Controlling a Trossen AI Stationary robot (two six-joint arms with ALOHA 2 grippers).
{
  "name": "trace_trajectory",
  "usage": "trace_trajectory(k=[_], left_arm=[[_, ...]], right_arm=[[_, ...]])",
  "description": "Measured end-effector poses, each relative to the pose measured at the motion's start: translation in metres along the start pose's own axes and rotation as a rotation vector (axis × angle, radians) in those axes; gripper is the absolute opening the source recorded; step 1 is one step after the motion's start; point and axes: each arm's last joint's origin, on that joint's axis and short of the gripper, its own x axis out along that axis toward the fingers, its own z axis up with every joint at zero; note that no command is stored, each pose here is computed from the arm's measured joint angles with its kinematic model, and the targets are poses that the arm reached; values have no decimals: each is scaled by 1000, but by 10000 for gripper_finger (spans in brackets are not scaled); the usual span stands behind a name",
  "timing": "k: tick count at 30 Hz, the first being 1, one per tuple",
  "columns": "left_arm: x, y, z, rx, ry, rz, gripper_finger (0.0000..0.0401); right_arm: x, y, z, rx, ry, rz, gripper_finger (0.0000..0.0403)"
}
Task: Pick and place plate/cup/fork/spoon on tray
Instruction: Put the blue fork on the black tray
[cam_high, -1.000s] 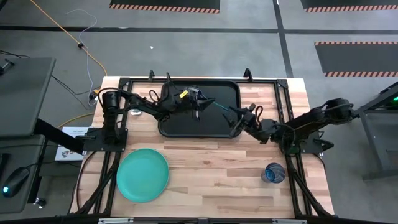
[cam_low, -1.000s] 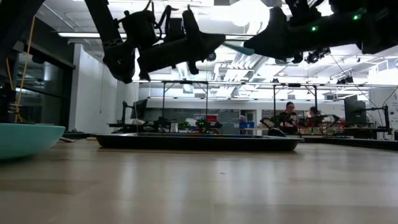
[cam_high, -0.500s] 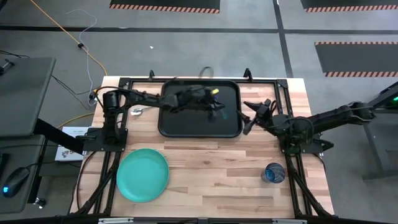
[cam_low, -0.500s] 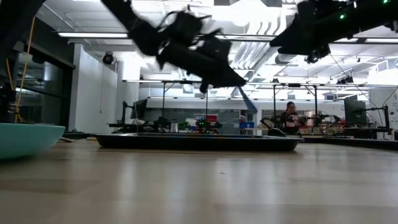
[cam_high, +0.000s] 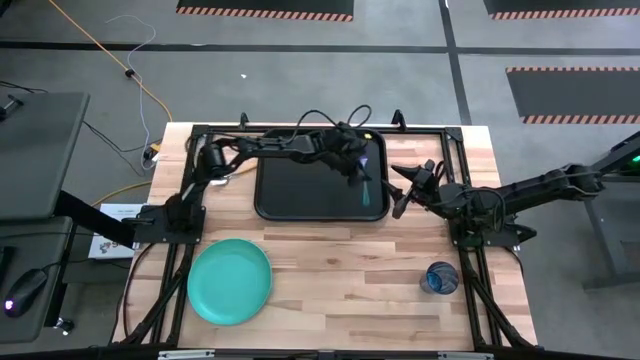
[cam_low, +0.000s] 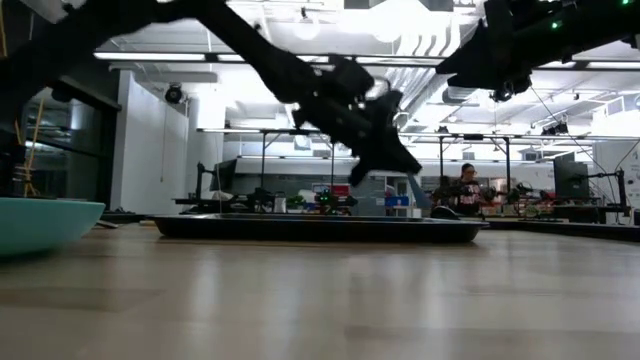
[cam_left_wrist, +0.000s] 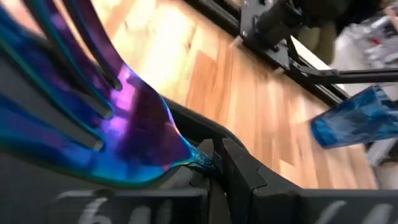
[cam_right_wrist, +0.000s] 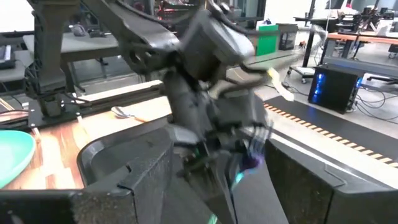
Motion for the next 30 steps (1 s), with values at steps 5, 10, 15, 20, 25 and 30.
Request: trace_trajectory(k=[5, 10, 15, 20, 25, 30], left_arm=[[22, 15, -6, -56, 43, -71, 10], [27, 18, -2, -48, 26, -66, 11], [25, 22, -4, -43, 50, -48, 14], [26, 22, -6, -9, 65, -27, 30], [28, 21, -8, 31, 59, 60, 48], [30, 24, -13, 34, 78, 56, 51]], right_arm=[[0, 0, 0, -1, 0, -1, 243], [0, 0, 0, 2, 3, -2, 243], [0, 0, -1, 8, 8, -3, 243], [0, 0, -1, 11, 8, -3, 243], [0, 0, -1, 11, 8, -3, 243], [0, 0, -1, 10, 10, -3, 243]])
